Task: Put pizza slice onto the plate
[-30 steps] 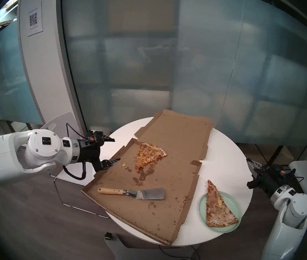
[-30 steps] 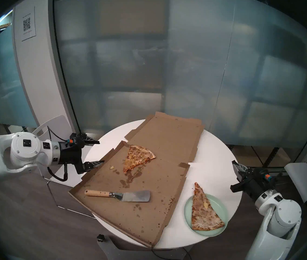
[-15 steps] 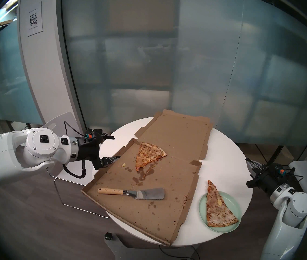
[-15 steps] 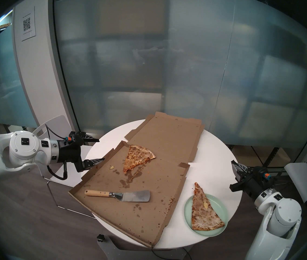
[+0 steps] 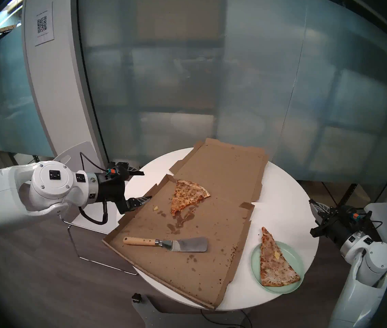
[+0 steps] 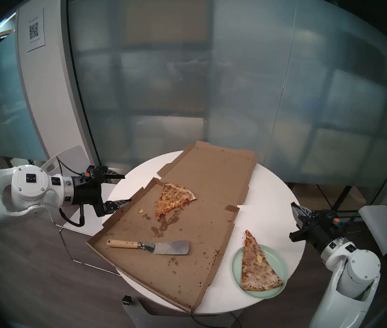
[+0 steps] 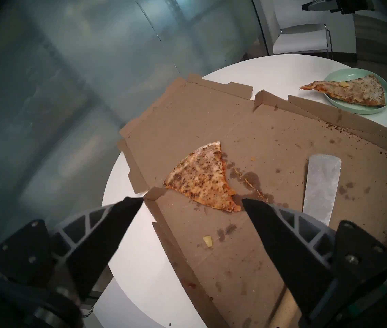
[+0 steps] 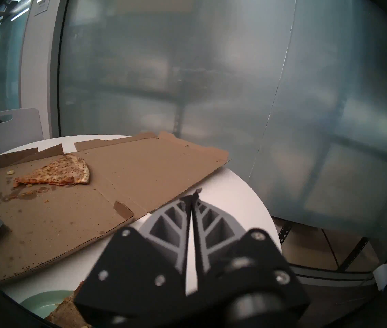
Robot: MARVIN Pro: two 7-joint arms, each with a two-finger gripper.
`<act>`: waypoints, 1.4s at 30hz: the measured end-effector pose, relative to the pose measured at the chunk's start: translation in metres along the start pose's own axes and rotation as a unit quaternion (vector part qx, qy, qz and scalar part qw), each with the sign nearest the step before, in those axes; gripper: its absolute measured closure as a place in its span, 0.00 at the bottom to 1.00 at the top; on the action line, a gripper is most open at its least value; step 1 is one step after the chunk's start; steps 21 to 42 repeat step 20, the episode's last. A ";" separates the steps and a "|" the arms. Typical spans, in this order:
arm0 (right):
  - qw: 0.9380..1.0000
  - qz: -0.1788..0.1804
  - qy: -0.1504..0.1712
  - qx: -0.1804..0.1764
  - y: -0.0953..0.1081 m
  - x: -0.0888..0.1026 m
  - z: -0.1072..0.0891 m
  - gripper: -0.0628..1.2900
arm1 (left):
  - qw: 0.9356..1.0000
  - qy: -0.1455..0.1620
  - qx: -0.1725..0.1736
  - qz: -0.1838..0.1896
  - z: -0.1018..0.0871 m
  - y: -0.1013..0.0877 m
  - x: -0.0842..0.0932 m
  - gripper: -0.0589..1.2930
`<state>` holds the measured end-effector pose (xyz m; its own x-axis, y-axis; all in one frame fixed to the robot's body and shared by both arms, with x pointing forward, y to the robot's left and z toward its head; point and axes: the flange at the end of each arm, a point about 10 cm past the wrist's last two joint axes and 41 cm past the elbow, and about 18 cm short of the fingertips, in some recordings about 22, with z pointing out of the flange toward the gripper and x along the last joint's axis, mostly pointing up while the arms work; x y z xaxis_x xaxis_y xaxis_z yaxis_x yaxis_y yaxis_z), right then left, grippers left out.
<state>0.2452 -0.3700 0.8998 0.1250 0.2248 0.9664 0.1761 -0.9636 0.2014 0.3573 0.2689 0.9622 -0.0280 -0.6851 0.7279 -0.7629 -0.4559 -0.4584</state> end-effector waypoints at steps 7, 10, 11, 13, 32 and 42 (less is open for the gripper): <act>1.000 -0.001 0.001 0.001 0.000 0.000 0.000 0.89 | 1.000 0.000 0.000 0.000 0.000 0.000 0.000 0.08; 1.000 -0.001 0.001 0.001 0.000 0.000 0.000 0.89 | 1.000 0.001 0.000 0.000 0.000 0.000 0.000 0.08; 1.000 -0.001 0.001 0.001 0.000 0.000 0.000 0.89 | 1.000 0.001 0.001 0.000 0.000 0.000 0.000 0.08; 1.000 -0.001 0.001 0.001 0.000 0.000 0.000 0.89 | 1.000 0.001 0.001 0.000 0.000 0.000 0.000 0.08; 1.000 -0.002 0.001 0.001 0.000 0.001 0.000 0.89 | 1.000 0.001 0.001 0.000 0.000 0.000 0.000 0.08; 1.000 -0.002 0.001 0.001 0.000 0.001 0.000 0.89 | 1.000 0.001 0.001 0.000 0.000 0.000 0.000 0.08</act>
